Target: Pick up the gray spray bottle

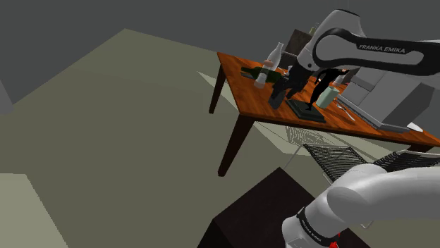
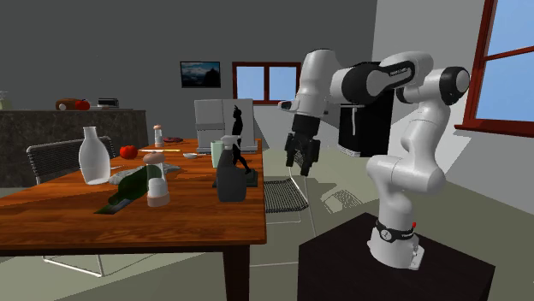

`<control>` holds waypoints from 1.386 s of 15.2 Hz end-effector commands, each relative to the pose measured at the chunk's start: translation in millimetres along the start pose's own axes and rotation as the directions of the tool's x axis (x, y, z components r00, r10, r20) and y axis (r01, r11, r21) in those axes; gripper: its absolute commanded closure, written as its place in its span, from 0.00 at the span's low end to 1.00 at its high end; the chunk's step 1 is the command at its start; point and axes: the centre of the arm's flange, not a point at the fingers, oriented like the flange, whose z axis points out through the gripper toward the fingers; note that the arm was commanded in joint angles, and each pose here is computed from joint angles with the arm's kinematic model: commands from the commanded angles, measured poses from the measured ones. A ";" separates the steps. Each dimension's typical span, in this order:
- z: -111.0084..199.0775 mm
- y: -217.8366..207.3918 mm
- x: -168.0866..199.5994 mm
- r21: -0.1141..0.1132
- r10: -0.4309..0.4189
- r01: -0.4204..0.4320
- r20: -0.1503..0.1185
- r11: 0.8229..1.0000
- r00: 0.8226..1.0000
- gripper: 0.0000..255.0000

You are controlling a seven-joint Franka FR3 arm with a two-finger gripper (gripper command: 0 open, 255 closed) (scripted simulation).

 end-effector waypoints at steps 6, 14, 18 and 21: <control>21.7 59.1 41.1 -0.033 0.112 -0.118 -0.135 0.993 0.985 0.00; 39.1 132.2 82.9 -0.050 0.229 -0.253 -0.285 0.966 0.931 0.00; 43.4 161.9 97.0 -0.051 0.270 -0.305 -0.342 0.951 0.900 0.00; 58.9 161.8 93.8 -0.051 0.270 -0.305 -0.342 0.951 0.900 0.00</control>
